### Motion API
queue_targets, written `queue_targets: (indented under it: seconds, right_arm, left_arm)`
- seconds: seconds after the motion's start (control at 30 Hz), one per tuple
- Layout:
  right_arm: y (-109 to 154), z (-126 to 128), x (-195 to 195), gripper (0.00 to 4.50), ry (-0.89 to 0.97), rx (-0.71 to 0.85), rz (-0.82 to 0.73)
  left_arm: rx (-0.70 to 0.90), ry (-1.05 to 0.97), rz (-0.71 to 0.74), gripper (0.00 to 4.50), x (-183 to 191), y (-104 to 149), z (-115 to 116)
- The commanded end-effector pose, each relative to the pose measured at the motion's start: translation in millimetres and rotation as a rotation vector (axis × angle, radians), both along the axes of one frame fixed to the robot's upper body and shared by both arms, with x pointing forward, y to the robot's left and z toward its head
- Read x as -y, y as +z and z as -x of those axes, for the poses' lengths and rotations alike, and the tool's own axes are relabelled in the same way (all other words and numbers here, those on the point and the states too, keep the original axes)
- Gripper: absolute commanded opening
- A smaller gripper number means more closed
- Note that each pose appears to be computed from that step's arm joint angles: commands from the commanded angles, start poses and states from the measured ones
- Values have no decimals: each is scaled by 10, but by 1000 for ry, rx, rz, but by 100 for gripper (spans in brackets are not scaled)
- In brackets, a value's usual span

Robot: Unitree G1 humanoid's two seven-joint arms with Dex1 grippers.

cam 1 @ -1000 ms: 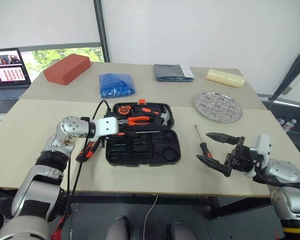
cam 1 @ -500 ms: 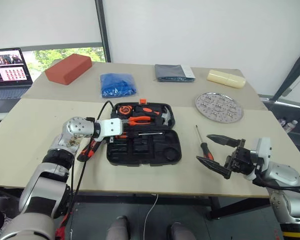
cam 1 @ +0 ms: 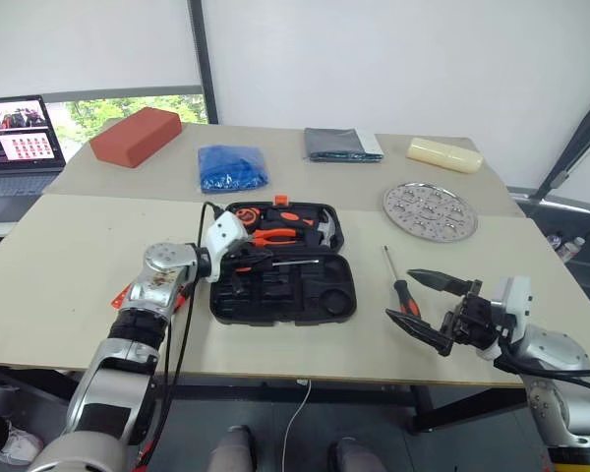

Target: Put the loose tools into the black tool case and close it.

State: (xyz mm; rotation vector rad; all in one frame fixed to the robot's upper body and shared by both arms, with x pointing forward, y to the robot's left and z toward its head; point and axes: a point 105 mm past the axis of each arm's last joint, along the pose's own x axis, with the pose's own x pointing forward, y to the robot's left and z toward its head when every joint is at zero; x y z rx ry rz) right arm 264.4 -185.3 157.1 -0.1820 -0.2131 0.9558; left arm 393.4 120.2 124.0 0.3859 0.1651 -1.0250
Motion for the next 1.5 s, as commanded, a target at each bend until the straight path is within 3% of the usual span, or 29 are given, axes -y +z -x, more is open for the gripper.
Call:
queue_targets:
  seconds: [0.03,0.23,0.3,0.4,0.53,0.63,0.73,0.87,1.0,1.17,1.43,1.5]
  right_arm:
    - [128,35,17,450,-11,64,0]
    - [95,74,25,450,-26,54,-5]
    - [82,88,31,450,-44,47,-10]
    - [73,87,142,450,-139,33,-24]
    - [-41,103,448,450,-372,2,33]
    - [-246,197,753,450,-571,-94,114]
    - [-397,387,883,450,-610,-183,108]
    - [-625,599,1026,450,-645,-296,103]
    - [-661,648,1030,450,-652,-341,117]
    - [-368,303,753,450,-599,-322,58]
    - [-392,-159,246,450,-479,-535,199]
    - [-463,-272,233,450,-532,-586,228]
  left_arm:
    - [-62,33,-96,4,27,-195,-32]
    - [-99,48,-106,4,105,-272,-48]
    - [-52,22,-44,4,153,-166,-31]
    - [128,1,165,75,47,268,18]
    - [263,-107,336,219,-283,592,385]
    - [264,-188,318,328,-459,641,733]
    - [236,-176,284,441,-593,582,955]
    - [277,-133,137,447,-780,376,1180]
    - [209,-106,129,447,-921,251,1388]
    - [134,-118,208,447,-864,225,1534]
    - [88,-159,284,447,-571,220,1600]
    - [93,-157,289,447,-547,226,1603]
